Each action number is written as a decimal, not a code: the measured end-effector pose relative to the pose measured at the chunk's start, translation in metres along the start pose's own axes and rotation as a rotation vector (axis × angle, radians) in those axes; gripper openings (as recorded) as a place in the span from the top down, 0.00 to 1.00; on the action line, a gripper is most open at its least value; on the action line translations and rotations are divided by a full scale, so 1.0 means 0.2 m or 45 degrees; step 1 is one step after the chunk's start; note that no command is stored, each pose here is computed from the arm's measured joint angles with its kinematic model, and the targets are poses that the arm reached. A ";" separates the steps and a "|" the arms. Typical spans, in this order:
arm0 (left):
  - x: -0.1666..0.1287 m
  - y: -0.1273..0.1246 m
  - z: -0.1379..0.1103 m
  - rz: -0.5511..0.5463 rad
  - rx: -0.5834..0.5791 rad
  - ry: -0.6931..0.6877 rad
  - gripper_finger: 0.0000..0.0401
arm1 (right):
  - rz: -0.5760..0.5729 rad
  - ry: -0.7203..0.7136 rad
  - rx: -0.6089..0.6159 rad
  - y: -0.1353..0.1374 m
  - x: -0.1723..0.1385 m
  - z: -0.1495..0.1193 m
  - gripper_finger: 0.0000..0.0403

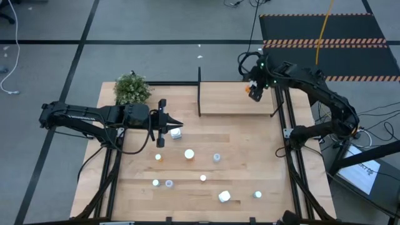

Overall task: Pick and place medicine bottles onto shelf by color
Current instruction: Put the right large orange pill bottle on the shelf

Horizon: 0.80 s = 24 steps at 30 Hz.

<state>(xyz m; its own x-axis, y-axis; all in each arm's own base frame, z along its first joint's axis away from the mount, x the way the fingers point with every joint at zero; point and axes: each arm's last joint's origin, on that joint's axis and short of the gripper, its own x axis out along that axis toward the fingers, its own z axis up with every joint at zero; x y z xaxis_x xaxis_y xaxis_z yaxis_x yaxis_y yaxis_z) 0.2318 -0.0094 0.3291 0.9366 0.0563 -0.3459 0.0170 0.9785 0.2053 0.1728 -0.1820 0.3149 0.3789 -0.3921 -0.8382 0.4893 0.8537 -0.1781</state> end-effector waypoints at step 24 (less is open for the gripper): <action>0.00 0.00 0.00 0.001 0.010 -0.004 0.92 | 0.026 0.352 0.130 -0.37 0.22 0.13 0.47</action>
<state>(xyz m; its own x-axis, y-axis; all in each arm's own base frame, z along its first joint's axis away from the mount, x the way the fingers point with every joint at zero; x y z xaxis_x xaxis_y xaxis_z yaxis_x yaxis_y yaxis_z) 0.2319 -0.0094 0.3293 0.9376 0.0563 -0.3431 0.0191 0.9770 0.2126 0.1735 -0.2716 0.3045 0.1677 -0.2551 -0.9522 0.5655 0.8161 -0.1191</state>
